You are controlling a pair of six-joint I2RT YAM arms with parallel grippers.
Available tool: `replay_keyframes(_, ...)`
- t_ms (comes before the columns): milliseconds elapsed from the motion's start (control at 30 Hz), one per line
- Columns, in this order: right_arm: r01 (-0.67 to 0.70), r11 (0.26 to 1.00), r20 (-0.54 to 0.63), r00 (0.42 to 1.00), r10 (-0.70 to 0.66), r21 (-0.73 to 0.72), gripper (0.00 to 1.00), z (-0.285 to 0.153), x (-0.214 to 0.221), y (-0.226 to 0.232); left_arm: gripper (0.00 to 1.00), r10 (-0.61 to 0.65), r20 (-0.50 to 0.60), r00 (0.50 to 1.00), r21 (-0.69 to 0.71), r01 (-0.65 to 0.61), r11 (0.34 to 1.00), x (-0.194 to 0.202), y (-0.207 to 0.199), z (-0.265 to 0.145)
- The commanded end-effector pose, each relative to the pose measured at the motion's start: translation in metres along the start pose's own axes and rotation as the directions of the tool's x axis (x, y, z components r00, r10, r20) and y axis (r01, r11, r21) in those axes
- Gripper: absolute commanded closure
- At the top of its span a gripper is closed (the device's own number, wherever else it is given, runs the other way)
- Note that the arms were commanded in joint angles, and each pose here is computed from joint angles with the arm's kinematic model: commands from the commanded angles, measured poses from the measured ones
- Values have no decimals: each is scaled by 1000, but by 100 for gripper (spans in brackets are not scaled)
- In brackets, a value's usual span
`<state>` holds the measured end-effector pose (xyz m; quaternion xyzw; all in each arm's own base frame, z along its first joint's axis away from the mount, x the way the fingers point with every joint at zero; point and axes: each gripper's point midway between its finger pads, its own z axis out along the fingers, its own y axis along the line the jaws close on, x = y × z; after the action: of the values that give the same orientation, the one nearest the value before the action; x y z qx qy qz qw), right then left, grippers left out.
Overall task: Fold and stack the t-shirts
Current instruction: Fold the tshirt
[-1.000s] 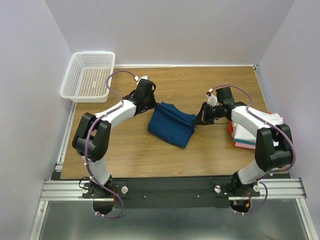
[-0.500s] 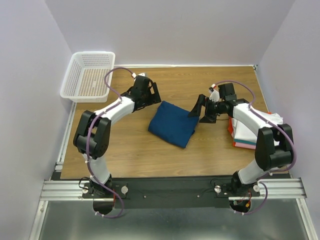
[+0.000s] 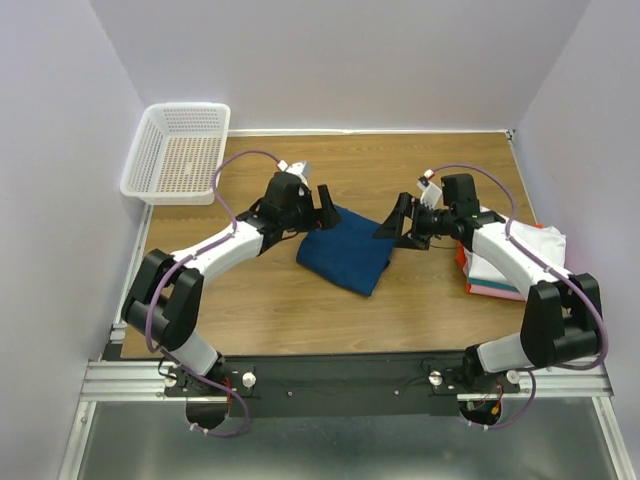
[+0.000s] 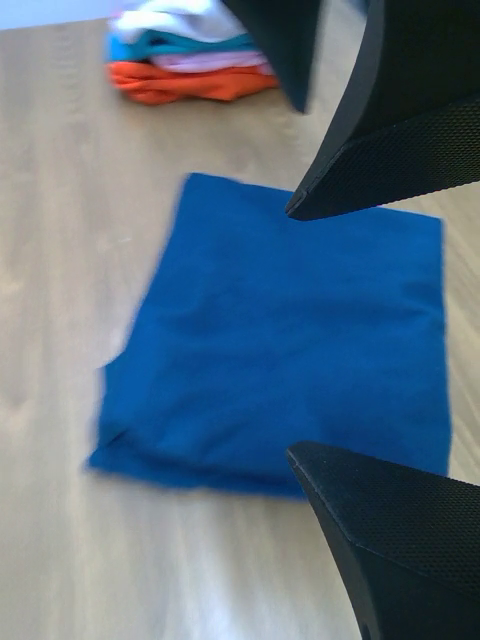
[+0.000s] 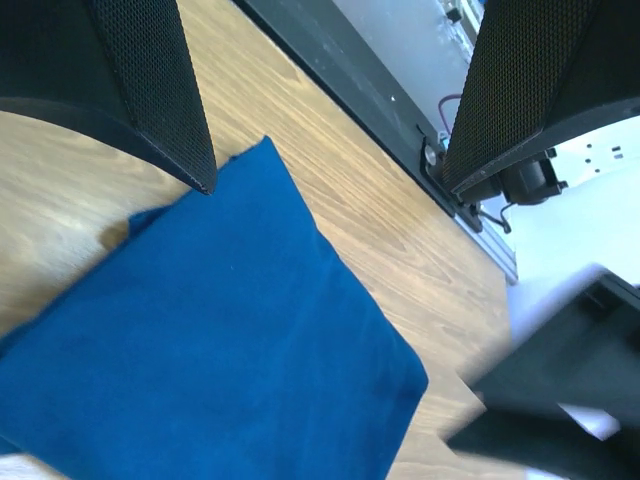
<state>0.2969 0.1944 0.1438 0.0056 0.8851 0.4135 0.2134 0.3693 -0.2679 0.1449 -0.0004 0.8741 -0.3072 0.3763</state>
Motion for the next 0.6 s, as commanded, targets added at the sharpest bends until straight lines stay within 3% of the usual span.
replay_keyframes(0, 11, 998, -12, 1000, -11, -64, 0, 13, -3, 6, 2, 33, -74, 997, 115, -24, 993, 34, -11, 4)
replay_keyframes(100, 4, 998, -33, 999, -5, -55, 0, 27, -6, -3, 2, 11, -116, 993, 86, -1, 996, 63, 8, 4)
replay_keyframes(567, -52, 998, -113, 992, 55, 33, 0, 75, -8, -53, 2, -44, -216, 975, -19, 41, 999, 123, 55, 8)
